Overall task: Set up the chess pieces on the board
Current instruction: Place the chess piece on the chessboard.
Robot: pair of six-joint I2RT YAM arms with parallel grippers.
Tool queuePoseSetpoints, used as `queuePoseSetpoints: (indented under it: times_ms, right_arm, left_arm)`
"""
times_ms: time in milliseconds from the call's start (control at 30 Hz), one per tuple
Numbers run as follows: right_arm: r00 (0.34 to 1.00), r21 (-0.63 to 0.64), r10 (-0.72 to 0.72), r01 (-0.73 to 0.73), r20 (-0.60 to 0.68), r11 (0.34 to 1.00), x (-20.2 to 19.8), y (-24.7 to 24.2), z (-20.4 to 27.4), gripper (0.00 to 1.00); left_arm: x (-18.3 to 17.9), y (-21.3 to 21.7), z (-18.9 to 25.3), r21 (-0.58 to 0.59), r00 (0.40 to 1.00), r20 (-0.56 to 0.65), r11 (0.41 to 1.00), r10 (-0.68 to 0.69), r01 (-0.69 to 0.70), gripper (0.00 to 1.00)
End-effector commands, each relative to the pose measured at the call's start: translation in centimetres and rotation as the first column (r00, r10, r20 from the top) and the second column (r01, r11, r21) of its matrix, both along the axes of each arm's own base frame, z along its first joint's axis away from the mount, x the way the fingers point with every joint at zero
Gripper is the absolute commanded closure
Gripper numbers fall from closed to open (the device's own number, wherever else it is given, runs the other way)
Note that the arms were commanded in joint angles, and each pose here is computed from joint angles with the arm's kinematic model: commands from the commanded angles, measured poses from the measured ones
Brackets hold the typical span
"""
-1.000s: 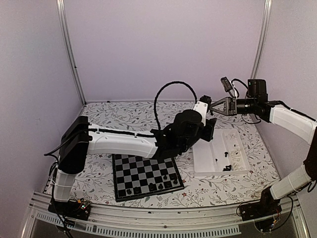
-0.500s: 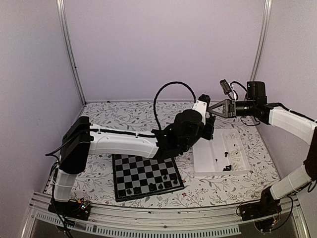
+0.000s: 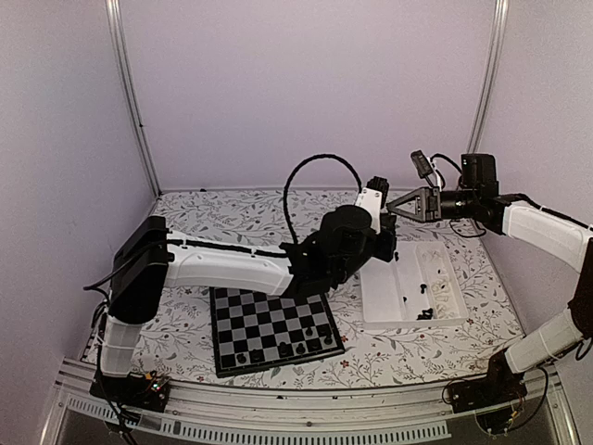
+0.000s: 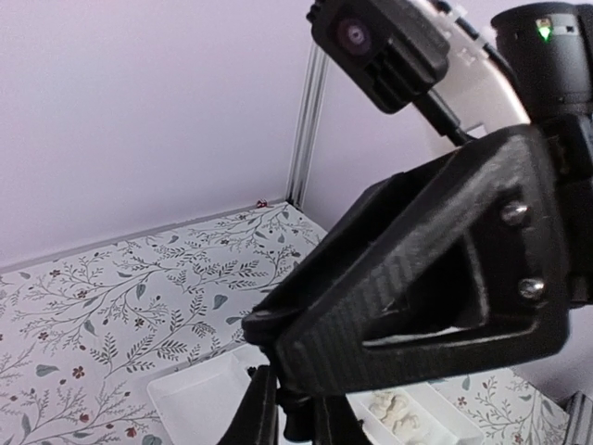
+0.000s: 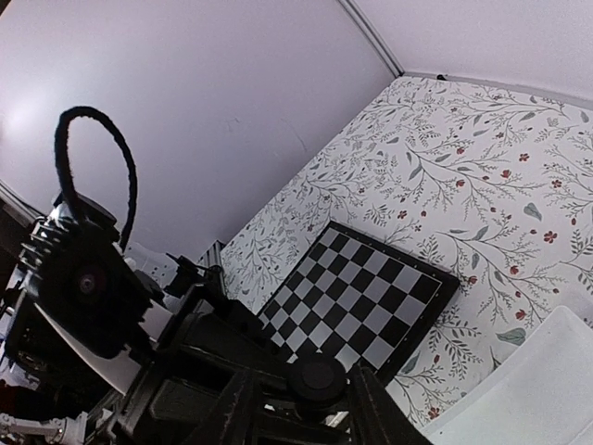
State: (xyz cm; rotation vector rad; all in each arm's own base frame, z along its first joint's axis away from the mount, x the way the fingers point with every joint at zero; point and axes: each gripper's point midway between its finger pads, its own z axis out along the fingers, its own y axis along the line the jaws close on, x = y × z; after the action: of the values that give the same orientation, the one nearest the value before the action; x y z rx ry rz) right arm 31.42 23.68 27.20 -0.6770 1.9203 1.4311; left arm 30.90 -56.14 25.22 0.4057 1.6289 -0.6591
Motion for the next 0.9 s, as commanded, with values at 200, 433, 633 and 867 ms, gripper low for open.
queuePoseSetpoints:
  times_ms: [200, 433, 633, 867]
  right_arm:
    - [0.928, -0.218, 0.128, -0.052, 0.349, 0.975, -0.6, -2.4, 3.8, 0.28]
    - [0.695, -0.615, 0.521, -0.144, 0.495, 0.776, -4.3, -2.3, -3.2, 0.35]
    - [0.531, -0.753, 0.690, -0.139, 0.492, 0.643, -8.2, 1.0, -4.9, 0.38]
    - [0.423, -0.856, 0.803, -0.110, 0.420, 0.505, -10.8, 3.2, -6.3, 0.45]
  left_arm:
    - [-4.6, 2.8, 0.3, 0.174, 0.925, -0.107, 0.910, -0.364, 0.378, 1.00]
    - [-12.7, 6.5, -4.5, 0.239, 0.656, -0.429, 0.622, -0.622, 0.746, 1.00]
    - [-14.4, 8.3, -4.7, 0.149, 0.542, -0.538, 0.561, -0.645, 0.815, 0.99]
    - [-14.7, 8.0, -5.0, 0.070, 0.481, -0.578, 0.547, -0.659, 0.834, 0.97]
